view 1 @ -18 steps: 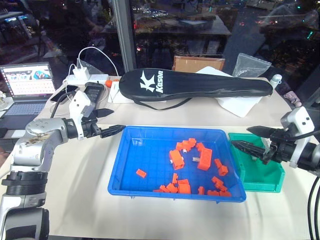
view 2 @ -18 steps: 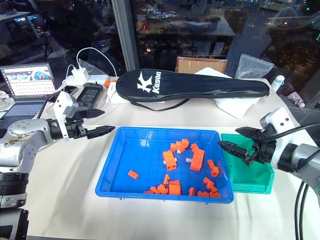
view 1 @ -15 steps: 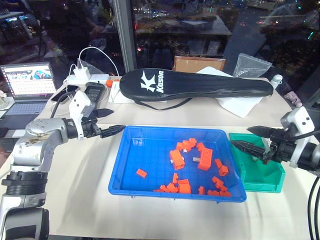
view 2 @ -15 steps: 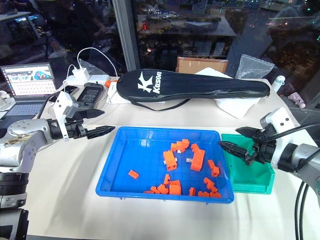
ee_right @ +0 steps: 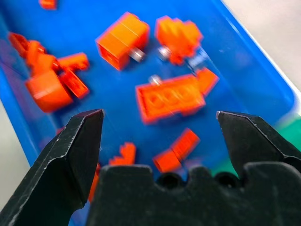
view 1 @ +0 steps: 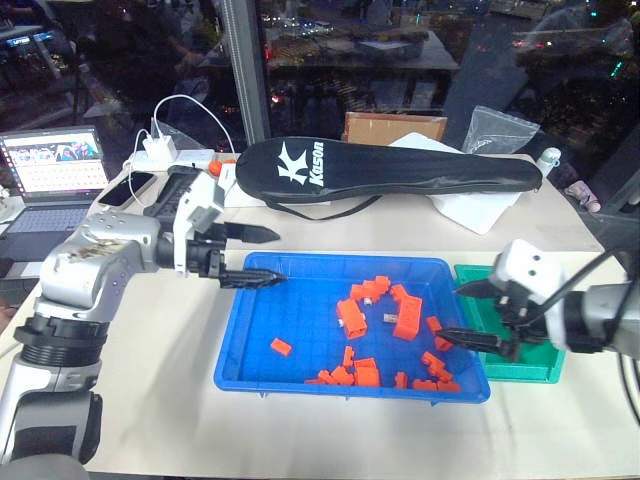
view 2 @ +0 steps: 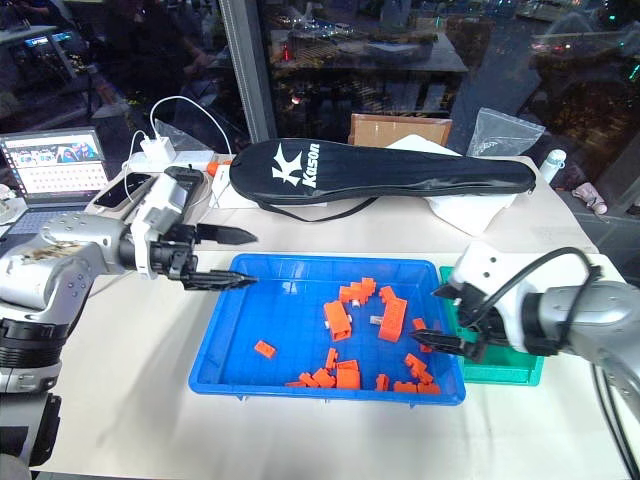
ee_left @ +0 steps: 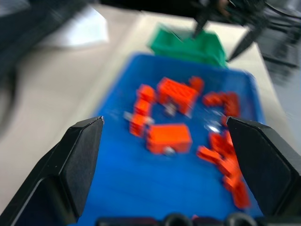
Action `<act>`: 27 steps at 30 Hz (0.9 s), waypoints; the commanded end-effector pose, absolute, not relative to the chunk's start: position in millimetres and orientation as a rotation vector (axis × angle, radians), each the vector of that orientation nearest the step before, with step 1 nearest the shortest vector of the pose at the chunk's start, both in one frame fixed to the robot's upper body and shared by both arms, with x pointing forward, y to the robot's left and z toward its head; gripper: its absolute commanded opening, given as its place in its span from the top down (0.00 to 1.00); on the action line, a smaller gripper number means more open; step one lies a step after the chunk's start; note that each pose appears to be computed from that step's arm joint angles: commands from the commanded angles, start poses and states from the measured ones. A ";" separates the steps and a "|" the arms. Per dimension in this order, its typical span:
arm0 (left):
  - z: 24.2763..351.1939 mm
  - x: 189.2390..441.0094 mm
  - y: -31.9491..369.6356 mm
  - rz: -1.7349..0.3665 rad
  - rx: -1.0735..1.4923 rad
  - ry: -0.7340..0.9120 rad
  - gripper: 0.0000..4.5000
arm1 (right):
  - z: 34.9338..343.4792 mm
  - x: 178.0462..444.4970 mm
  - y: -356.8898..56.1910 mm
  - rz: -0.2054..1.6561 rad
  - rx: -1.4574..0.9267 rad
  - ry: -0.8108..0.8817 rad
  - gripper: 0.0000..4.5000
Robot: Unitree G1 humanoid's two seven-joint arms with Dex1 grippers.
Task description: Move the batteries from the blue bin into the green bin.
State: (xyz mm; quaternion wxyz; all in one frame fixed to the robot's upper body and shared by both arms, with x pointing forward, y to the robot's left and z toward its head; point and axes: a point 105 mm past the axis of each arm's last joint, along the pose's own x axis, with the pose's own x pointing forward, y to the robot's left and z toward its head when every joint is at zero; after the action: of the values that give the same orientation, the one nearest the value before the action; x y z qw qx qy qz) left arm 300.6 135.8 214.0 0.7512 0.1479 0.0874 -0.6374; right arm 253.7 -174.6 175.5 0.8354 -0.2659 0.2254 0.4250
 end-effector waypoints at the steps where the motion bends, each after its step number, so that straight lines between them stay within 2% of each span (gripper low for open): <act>1: 219.3 295.6 133.8 -1.408 0.366 0.161 0.00 | 174.7 269.1 -177.5 0.836 -0.624 0.466 0.01; 5: 219.0 296.1 134.8 -1.387 0.367 0.147 0.00 | 190.0 285.7 -183.5 0.720 -0.584 0.413 0.01; 6: 218.0 295.8 136.0 -1.381 0.355 0.146 0.00 | 204.3 294.3 -187.9 0.615 -0.529 0.361 0.01; 8: 216.1 296.9 137.9 -1.365 0.346 0.130 0.00 | 216.4 299.7 -194.6 0.497 -0.318 0.393 0.01; 10: 213.2 300.3 139.8 -1.342 0.320 0.129 0.00 | 213.7 294.6 -189.6 0.515 -0.208 0.455 0.01; 12: 209.6 300.7 139.5 -1.345 0.328 0.133 0.00 | 198.9 286.8 -178.0 0.630 -0.083 0.547 0.01; 15: 212.8 302.3 135.1 -1.354 0.295 0.118 0.00 | 185.8 284.3 -162.6 0.664 -0.013 0.603 0.01; 17: 213.6 304.3 133.4 -1.357 0.289 0.112 0.00 | 179.4 288.5 -151.8 0.640 0.051 0.611 0.01; 20: 213.1 305.6 130.4 -1.359 0.288 0.107 0.00 | 180.1 280.8 -138.7 0.578 0.139 0.634 0.01; 24: 215.5 306.2 127.7 -1.365 0.275 0.088 0.00 | 173.0 282.9 -144.8 0.406 0.131 0.667 0.01; 27: 216.8 306.8 127.8 -1.361 0.271 0.085 0.00 | 175.2 286.9 -143.6 0.347 0.143 0.641 0.01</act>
State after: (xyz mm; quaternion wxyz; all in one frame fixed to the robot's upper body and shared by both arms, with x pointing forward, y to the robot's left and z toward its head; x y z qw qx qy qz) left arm 306.6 127.4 201.8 0.7664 0.1135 0.0689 -0.6285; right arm 285.4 -147.8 163.7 0.9226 0.0580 0.3377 0.1774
